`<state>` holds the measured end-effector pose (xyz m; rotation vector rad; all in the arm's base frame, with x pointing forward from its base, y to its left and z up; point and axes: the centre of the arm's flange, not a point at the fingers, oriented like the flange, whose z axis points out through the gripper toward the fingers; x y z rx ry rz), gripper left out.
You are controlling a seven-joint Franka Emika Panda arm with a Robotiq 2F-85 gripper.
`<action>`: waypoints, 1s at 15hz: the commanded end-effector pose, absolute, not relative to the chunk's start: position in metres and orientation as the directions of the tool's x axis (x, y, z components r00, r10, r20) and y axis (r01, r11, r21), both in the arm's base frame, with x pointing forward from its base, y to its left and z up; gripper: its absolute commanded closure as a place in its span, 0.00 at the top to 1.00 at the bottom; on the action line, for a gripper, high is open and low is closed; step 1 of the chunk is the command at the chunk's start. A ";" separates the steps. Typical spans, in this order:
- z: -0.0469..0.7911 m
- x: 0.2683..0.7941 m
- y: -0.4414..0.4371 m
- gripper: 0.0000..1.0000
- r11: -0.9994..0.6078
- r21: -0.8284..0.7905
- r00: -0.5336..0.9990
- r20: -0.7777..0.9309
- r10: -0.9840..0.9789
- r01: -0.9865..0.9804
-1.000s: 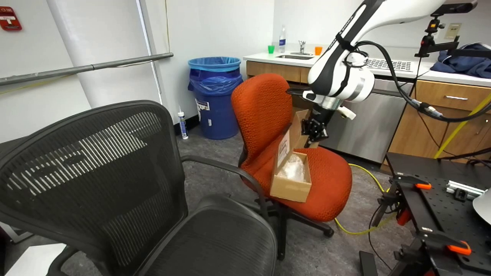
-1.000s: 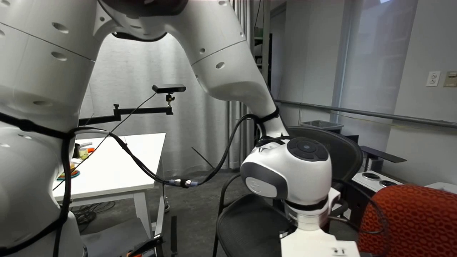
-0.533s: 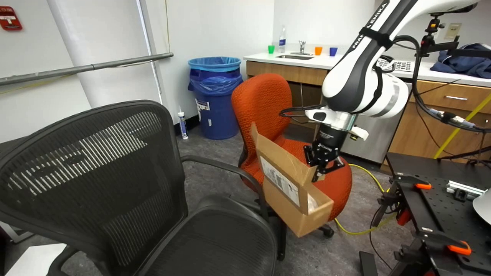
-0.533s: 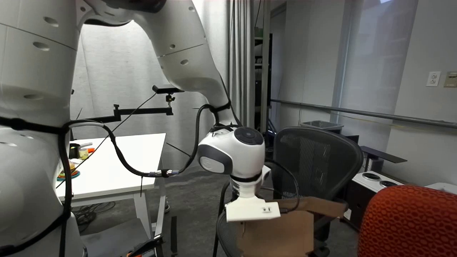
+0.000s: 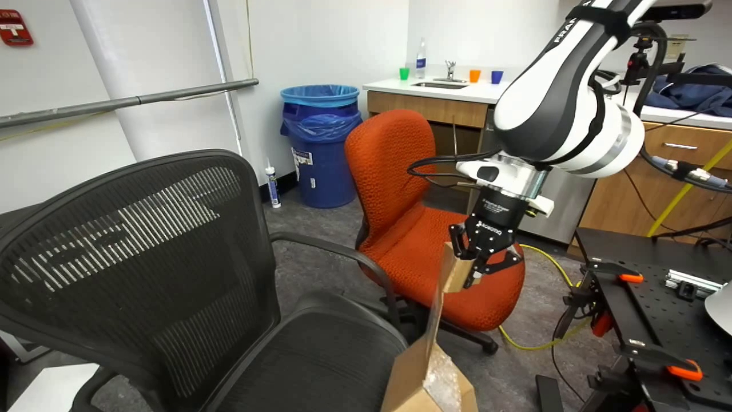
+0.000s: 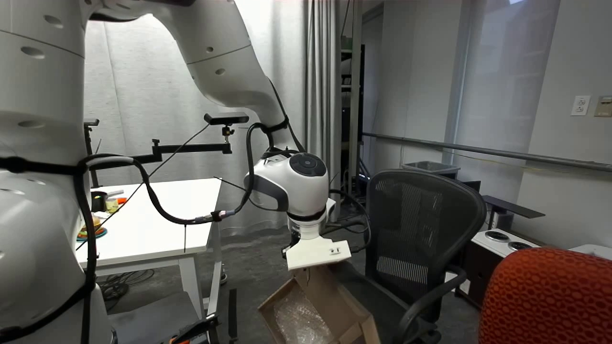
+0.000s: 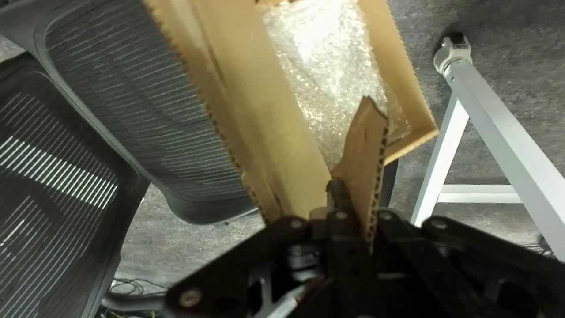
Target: Remove the box from the orange chair and place it on the black chair
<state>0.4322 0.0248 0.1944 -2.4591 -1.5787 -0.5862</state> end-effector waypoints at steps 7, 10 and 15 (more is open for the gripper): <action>0.169 0.466 0.042 0.01 -0.364 0.314 0.154 0.534 0.831 0.877; 0.165 0.469 0.041 0.01 -0.384 0.301 0.158 0.571 0.806 0.873; 0.177 0.495 0.038 0.01 -0.411 0.387 0.078 0.642 0.763 0.826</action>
